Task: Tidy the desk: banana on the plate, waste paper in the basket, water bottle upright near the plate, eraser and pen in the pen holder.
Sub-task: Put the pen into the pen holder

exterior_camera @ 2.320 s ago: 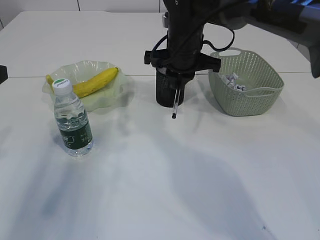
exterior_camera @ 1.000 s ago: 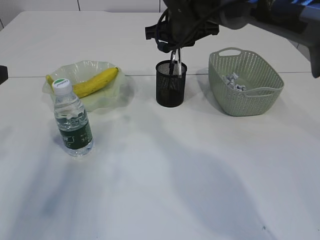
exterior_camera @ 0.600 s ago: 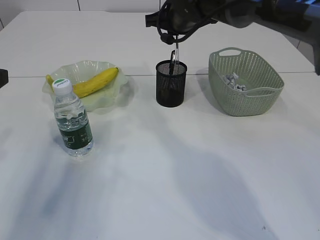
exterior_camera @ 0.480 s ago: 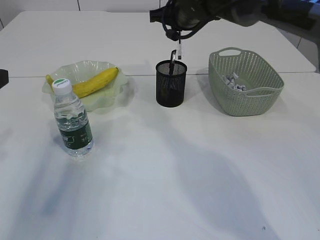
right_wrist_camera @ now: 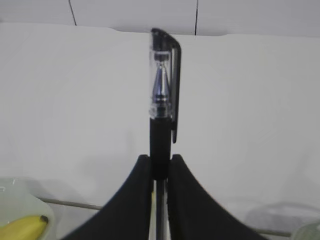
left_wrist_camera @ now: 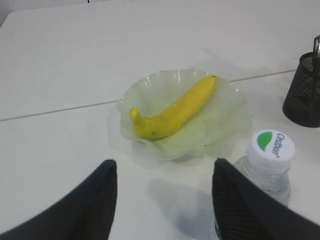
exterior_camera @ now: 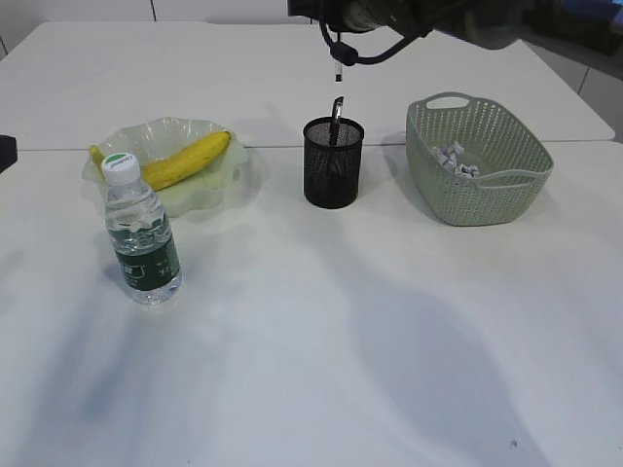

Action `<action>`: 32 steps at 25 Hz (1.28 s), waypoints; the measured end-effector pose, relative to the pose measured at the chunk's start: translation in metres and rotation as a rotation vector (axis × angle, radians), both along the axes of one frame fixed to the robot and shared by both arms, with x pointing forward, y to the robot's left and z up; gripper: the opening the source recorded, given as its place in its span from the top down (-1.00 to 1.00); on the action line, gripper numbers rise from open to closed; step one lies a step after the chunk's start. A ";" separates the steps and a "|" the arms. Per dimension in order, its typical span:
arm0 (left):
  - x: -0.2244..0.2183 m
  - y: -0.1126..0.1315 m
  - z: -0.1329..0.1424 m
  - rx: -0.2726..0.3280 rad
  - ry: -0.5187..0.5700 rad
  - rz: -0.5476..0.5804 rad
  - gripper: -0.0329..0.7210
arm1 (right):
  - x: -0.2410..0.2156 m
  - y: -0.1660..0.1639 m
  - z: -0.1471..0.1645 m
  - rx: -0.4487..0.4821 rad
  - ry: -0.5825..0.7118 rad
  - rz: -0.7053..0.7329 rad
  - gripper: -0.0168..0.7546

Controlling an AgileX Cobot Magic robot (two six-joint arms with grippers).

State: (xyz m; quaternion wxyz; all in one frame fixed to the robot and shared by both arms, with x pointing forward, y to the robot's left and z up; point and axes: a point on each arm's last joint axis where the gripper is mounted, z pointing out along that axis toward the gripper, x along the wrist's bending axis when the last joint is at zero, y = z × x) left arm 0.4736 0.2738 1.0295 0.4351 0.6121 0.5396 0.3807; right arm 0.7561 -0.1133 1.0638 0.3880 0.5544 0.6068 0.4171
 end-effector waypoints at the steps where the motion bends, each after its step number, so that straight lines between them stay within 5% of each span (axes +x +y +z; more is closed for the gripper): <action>1: 0.000 0.000 0.000 0.005 0.000 -0.003 -0.23 | 0.001 0.001 0.000 0.000 -0.010 0.010 0.84; 32: 0.000 0.000 -0.001 0.020 0.005 -0.011 -0.23 | 0.022 -0.002 -0.042 -0.059 -0.055 0.095 0.84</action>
